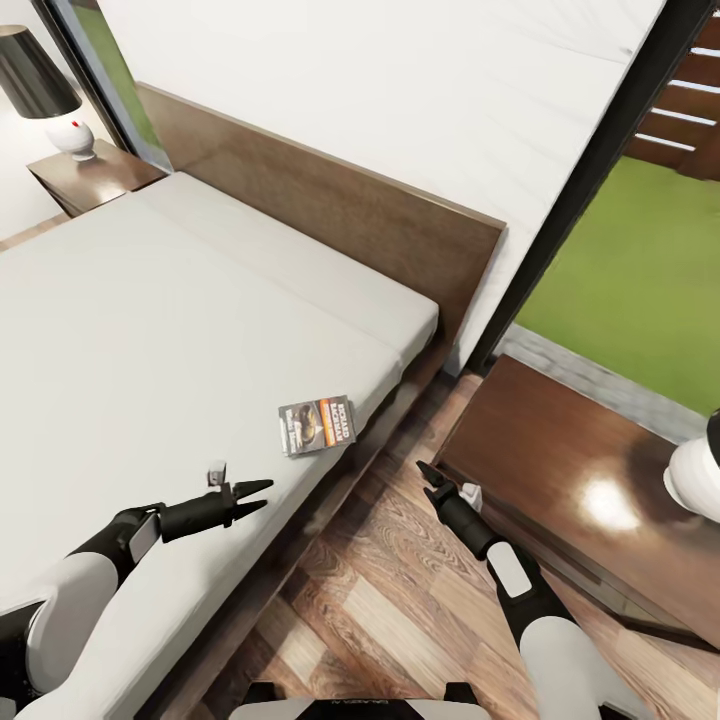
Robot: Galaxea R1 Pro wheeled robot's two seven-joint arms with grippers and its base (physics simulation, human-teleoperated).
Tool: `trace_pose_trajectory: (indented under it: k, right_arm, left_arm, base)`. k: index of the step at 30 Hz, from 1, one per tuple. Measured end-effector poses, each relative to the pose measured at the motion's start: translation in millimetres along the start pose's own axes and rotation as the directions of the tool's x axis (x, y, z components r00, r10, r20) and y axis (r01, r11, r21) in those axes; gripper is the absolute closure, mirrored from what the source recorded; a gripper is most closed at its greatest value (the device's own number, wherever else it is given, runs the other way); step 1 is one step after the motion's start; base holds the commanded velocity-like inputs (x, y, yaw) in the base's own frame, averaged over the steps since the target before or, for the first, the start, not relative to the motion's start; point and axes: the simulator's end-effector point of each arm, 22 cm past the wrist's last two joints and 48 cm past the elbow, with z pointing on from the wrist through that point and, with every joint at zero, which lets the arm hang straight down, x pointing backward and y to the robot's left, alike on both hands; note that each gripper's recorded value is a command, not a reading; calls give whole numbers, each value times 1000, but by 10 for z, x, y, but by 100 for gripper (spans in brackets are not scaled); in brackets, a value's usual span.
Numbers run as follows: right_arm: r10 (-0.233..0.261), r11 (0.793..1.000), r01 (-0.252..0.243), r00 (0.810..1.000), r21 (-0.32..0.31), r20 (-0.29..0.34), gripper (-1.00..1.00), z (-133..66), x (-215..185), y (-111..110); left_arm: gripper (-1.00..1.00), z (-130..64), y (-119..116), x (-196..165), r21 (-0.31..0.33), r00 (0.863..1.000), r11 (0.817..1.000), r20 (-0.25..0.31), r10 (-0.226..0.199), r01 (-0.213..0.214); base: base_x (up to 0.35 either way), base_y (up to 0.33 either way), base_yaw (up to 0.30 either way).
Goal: In the bedroom, move the book from the bed onto either nightstand, and place the two sandals side by side next to the bed.
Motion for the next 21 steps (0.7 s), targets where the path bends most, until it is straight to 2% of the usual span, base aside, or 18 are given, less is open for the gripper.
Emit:
trace_pose_trajectory:
  k: [21]
  right_arm:
    - [5,1000,-5,1000,2,-4,-100,-2,21,-15]
  left_arm:
    - [-100,59,-22,28,8,1000,1000,-4,-3,3]
  base:
    - [7,6,0]
